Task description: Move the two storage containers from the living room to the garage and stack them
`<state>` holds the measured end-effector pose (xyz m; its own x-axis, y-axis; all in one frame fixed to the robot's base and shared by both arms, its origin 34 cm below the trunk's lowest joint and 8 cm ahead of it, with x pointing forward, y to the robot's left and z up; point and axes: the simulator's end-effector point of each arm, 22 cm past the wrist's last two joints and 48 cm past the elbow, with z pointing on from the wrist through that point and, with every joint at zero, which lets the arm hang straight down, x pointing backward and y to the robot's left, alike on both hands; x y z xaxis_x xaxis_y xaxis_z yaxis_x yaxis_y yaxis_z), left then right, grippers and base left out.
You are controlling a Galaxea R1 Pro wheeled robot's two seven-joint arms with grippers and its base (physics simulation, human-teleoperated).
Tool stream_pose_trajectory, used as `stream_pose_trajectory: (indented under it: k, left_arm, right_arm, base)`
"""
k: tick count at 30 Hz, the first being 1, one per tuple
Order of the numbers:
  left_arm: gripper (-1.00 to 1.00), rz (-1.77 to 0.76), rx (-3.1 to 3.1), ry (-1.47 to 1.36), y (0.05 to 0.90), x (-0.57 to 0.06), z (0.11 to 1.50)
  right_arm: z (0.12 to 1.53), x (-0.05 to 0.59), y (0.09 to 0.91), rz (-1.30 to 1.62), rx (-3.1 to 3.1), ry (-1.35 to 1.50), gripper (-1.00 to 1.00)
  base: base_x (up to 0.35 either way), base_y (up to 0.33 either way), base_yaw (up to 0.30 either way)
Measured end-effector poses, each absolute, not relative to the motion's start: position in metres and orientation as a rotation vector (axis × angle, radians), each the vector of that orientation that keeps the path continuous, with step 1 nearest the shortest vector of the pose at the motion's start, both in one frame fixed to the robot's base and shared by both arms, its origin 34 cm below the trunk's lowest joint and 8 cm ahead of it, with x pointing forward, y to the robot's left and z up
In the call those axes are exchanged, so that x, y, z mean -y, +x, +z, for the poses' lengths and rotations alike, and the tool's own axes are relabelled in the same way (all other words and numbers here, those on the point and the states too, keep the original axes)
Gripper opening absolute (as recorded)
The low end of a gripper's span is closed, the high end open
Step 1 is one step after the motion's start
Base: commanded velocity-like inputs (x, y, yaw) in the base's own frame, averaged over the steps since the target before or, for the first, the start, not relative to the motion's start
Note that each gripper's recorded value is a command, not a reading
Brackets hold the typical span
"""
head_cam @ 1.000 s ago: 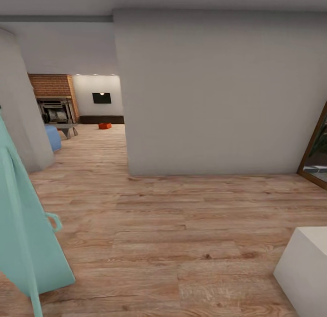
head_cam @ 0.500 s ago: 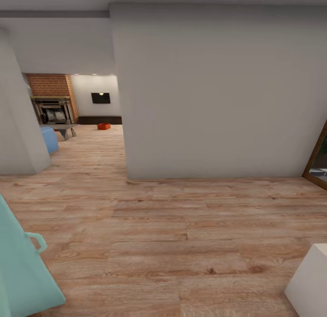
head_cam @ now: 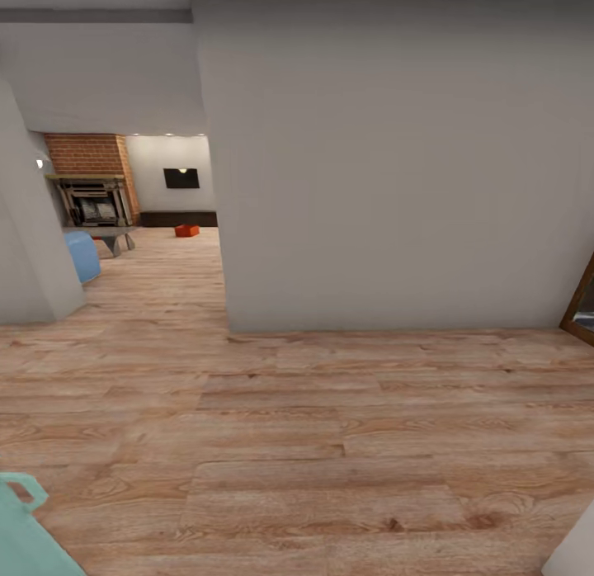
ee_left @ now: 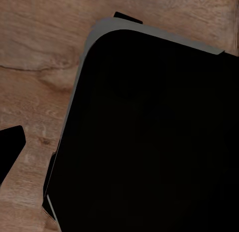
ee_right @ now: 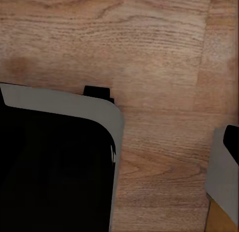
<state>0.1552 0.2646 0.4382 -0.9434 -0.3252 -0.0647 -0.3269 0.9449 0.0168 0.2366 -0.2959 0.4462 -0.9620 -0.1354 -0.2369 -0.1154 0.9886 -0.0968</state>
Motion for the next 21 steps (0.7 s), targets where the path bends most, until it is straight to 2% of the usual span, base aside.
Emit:
stream_pose_trajectory:
  k: [16,21]
  left_arm:
    - [1.0,0.041,-3.033,-0.509,0.1566,-0.2638,0.4382]
    - [1.0,0.041,-3.031,-0.508,0.157,-0.2639,0.4382]
  right_arm:
    - [0.4461,0.295,0.2366,-0.119,-2.888,-0.181,1.0]
    - [0.4462,0.2951,0.237,-0.12,-2.887,-0.176,1.0]
  base:
    - [0.325,0.0,0.002]
    - [0.325,0.0,0.173]
